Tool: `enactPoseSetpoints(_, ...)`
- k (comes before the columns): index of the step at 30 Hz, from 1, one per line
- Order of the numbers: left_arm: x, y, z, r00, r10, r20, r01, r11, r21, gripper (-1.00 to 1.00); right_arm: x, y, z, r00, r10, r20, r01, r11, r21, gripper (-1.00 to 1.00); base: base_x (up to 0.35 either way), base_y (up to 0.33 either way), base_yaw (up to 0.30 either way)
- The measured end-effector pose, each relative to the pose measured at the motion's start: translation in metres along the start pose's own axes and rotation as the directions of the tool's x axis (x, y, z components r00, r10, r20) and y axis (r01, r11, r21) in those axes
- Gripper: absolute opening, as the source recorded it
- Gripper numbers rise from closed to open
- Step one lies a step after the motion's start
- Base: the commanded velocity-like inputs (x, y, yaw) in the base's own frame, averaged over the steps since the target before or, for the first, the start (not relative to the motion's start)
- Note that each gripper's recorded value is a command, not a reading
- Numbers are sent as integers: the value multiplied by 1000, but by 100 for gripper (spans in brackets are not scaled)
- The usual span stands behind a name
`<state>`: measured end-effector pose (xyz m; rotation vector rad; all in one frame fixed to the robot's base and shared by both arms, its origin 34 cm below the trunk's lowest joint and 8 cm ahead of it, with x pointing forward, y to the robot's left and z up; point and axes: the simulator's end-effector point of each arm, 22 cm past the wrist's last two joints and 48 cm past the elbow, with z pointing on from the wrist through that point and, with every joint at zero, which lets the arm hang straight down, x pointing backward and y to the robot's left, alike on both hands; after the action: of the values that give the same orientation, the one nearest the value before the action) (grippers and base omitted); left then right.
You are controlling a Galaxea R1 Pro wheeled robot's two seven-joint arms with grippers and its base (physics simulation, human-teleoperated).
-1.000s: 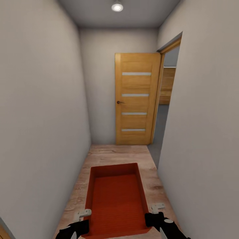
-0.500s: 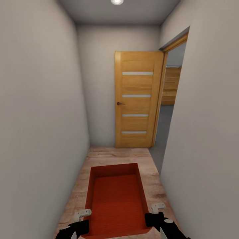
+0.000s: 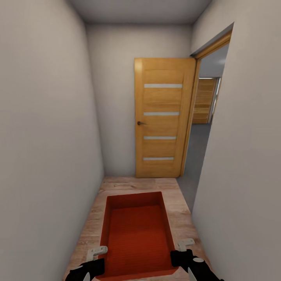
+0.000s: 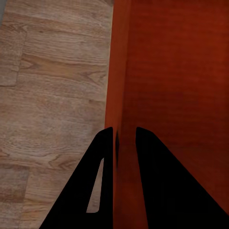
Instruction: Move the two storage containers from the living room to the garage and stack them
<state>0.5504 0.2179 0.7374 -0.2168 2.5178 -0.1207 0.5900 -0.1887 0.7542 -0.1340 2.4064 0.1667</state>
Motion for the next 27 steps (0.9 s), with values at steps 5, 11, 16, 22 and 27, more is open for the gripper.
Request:
enactPoseSetpoints(5, 0, 0, 0, 1000, 0, 1, 0, 1000, 0, -100, 0, 0, 0, 1000, 0, 0, 0, 1000, 0, -100, 327, 0, 0)
enactPoseSetpoints(11, 0, 0, 0, 1000, 0, -1, 0, 1000, 0, -100, 0, 0, 0, 1000, 1, -1, -1, 1000, 0, -100, 327, 0, 0)
enactPoseSetpoints(16, 0, 0, 0, 1000, 0, -1, 0, 1000, 0, -100, 0, 0, 0, 1000, 0, -1, 0, 1000, 0, -100, 327, 0, 0)
enactPoseSetpoints(22, 0, 0, 0, 1000, 0, -1, 0, 1000, 0, -100, 0, 0, 0, 1000, 1, -1, -1, 1000, 0, -100, 327, 0, 0)
enactPoseSetpoints(27, 1, 0, 0, 1000, -4, 0, 4, 1000, 1, -100, 0, 0, 0, 1000, -3, -1, 3, 1000, 1, -100, 327, 0, 0)
